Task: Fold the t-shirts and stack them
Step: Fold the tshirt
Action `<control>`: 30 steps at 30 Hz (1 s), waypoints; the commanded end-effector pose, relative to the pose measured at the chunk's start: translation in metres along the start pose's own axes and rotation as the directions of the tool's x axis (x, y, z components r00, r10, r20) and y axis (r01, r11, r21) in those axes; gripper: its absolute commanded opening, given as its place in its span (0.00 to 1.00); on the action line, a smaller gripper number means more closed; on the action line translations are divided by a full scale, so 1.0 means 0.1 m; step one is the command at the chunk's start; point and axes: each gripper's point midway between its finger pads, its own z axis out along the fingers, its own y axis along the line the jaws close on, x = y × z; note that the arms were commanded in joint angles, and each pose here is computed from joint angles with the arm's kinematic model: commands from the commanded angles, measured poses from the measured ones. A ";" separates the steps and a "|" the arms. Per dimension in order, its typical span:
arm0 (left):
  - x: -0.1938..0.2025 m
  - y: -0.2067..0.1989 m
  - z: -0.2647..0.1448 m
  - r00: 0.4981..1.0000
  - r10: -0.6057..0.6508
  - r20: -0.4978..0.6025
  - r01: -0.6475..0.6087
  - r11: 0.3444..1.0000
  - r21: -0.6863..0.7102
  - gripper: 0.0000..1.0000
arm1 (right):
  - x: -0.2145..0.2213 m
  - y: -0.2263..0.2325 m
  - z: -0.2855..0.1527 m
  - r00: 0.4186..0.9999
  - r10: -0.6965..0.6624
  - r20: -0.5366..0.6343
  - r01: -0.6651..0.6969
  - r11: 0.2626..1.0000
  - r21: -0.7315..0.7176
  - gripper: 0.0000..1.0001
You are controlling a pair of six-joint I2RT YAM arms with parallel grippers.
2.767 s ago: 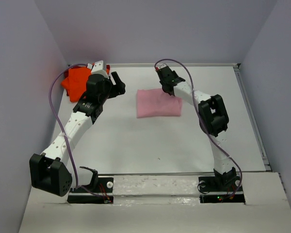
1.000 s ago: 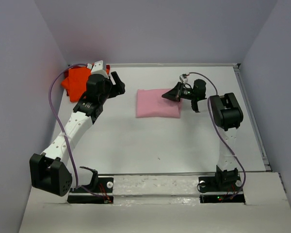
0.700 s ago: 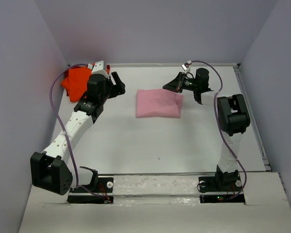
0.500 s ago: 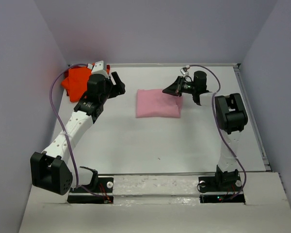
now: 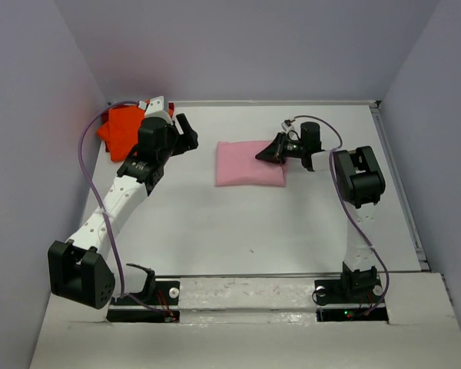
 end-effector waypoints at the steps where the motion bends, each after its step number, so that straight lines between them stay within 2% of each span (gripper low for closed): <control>1: -0.12 -0.02 -0.02 0.999 0.011 0.048 -0.011 1.000 0.007 0.83 | 0.09 -0.18 0.06 0.999 0.030 -0.024 -0.029 0.999 0.035 0.00; 4: -0.11 -0.03 -0.02 0.999 0.013 0.046 -0.013 1.000 0.009 0.83 | 0.09 -0.22 0.06 0.999 0.032 -0.021 -0.031 0.998 0.048 0.00; 5: -0.12 -0.03 -0.02 0.999 0.013 0.047 -0.013 1.000 0.010 0.83 | 0.11 -0.25 0.06 0.999 0.042 -0.025 -0.040 0.997 0.059 0.14; 7: -0.12 -0.03 -0.02 0.999 0.013 0.048 -0.013 1.000 0.011 0.83 | 0.11 -0.26 0.07 0.999 0.039 -0.032 -0.037 0.998 0.060 0.18; 8: -0.11 -0.03 -0.02 0.999 0.013 0.046 -0.013 1.000 0.009 0.83 | 0.10 -0.27 0.07 0.999 0.040 -0.029 -0.038 0.997 0.063 0.26; 12: -0.12 -0.03 -0.02 0.999 0.013 0.047 -0.013 1.000 0.010 0.83 | 0.12 -0.31 0.07 0.998 0.053 -0.033 -0.051 0.996 0.071 0.39; 13: -0.11 -0.03 -0.02 0.999 0.013 0.044 -0.014 1.000 0.009 0.83 | 0.13 -0.32 0.07 0.998 0.057 -0.035 -0.054 0.996 0.073 0.45; 14: -0.12 -0.03 -0.02 0.999 0.011 0.046 -0.012 1.000 0.009 0.83 | 0.13 -0.31 0.07 0.998 0.051 -0.034 -0.049 0.996 0.073 0.45; 15: -0.12 -0.03 -0.02 0.999 0.013 0.047 -0.013 1.000 0.010 0.83 | 0.12 -0.30 0.07 0.998 0.048 -0.033 -0.046 0.996 0.073 0.53; 23: -0.11 -0.04 -0.02 0.999 0.013 0.044 -0.014 1.000 0.012 0.83 | 0.08 -0.28 0.06 0.999 0.030 -0.029 -0.028 0.996 0.087 0.63; 27: -0.12 -0.04 -0.02 0.999 0.013 0.046 -0.013 1.000 0.013 0.83 | 0.09 -0.30 0.06 0.999 0.037 -0.033 -0.033 0.995 0.096 0.63; 28: -0.12 -0.03 -0.02 0.999 0.012 0.046 -0.013 1.000 0.013 0.83 | 0.07 -0.25 0.05 0.999 0.026 -0.030 -0.023 0.996 0.091 0.59; 30: -0.11 -0.04 -0.02 0.999 0.013 0.045 -0.013 1.000 0.014 0.83 | 0.04 -0.19 0.02 1.000 0.021 -0.018 -0.019 0.995 0.101 0.55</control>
